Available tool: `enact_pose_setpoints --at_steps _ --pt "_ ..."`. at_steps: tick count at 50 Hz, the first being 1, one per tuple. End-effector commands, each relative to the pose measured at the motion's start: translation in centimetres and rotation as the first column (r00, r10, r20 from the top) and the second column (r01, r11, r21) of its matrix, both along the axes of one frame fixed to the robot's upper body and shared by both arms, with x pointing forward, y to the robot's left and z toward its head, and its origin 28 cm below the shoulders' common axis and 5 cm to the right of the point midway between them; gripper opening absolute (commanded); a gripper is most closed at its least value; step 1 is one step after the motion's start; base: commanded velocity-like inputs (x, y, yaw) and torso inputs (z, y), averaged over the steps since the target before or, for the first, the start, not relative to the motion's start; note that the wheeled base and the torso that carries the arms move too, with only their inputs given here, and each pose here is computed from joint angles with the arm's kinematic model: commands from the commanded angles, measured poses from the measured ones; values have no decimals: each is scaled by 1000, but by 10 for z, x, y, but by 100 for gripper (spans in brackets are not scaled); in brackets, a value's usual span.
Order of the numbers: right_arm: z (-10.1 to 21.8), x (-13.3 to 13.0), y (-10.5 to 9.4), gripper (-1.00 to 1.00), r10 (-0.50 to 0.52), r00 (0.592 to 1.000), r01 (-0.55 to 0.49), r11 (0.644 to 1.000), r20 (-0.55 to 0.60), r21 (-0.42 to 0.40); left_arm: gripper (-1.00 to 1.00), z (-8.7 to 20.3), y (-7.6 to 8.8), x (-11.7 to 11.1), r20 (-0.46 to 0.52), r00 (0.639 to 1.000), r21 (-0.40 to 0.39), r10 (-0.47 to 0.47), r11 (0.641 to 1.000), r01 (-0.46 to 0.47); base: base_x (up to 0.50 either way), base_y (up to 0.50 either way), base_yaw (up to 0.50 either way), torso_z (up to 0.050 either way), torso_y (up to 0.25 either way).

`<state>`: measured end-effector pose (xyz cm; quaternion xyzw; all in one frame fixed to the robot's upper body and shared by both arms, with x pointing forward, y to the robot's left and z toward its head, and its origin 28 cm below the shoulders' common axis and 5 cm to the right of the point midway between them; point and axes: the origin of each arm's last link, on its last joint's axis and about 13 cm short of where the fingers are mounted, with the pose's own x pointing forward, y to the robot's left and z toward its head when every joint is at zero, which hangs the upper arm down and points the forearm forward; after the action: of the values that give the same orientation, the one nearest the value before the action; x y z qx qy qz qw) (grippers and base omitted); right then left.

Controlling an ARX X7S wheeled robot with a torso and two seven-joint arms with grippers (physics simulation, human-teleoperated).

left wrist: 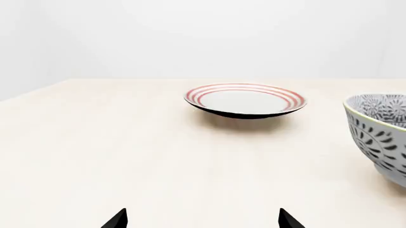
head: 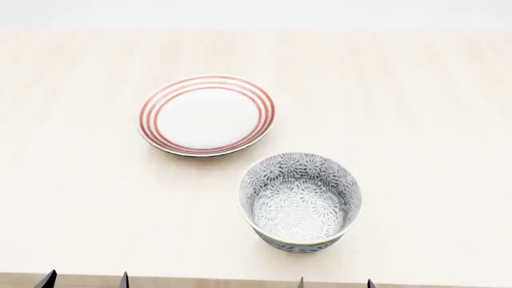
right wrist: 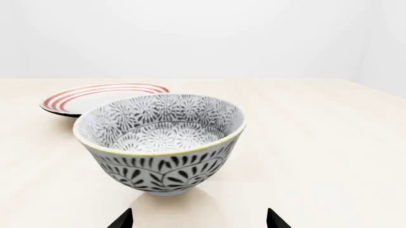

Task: Put the bowl on the plate.

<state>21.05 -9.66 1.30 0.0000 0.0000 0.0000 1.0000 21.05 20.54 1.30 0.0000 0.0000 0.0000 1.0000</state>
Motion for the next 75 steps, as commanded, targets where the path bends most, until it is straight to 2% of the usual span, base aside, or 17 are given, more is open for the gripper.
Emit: enact_pose_setpoints --at_steps 1,7,8,9,12,16,23,30,35,47,66,69,70,75 --pt "10 -13 -3 100 -27 1000 27 1000 12 -5 100 6 3 -6 24 999 -4 30 1000 -30 0 0 0 0 0" --pt "53 -50 -24 100 -97 991 94 995 94 30 100 40 12 -23 91 995 -50 46 998 -42 0 0 0 0 0" --pt "63 -58 -31 100 -124 985 119 991 116 55 100 47 14 -26 143 988 -48 57 998 -51 0 0 0 0 0" --pt "69 -62 -34 100 -135 982 128 990 131 61 100 48 15 -26 149 986 -35 72 997 -68 0 0 0 0 0" --pt "88 -76 -44 100 -173 971 164 984 167 70 100 51 18 -28 125 990 -78 73 995 -64 0 0 0 0 0" --pt "113 -88 -54 100 -198 956 186 980 217 74 100 50 17 -36 139 988 -76 63 996 -52 4 0 0 0 0" --pt "142 -95 -60 100 -213 950 208 977 230 44 100 57 20 -44 156 985 -89 81 994 -67 459 0 0 0 0" --pt "153 -93 -64 100 -219 950 221 975 221 16 100 61 22 -41 164 980 -100 109 991 -94 460 0 0 0 0" --pt "161 -92 -64 100 -202 943 205 979 262 18 100 62 24 -35 164 979 -105 122 989 -106 0 0 0 0 0" --pt "162 -85 -61 100 -201 949 205 979 243 7 100 64 28 -25 159 978 -112 138 986 -121 493 0 0 0 0" --pt "159 -90 -62 100 -234 943 238 971 238 12 100 69 29 -26 168 975 -124 144 985 -124 458 0 0 0 1" --pt "156 -93 -62 100 -223 957 229 973 186 -7 100 68 31 -27 170 974 -127 148 984 -127 0 0 0 0 0" --pt "156 -96 -61 100 -191 970 193 981 149 0 100 69 32 -27 171 973 -130 152 983 -131 0 0 0 0 0" --pt "159 -112 -63 100 -160 985 162 986 62 -24 100 69 32 -29 175 973 -134 150 983 -127 0 0 0 0 0"
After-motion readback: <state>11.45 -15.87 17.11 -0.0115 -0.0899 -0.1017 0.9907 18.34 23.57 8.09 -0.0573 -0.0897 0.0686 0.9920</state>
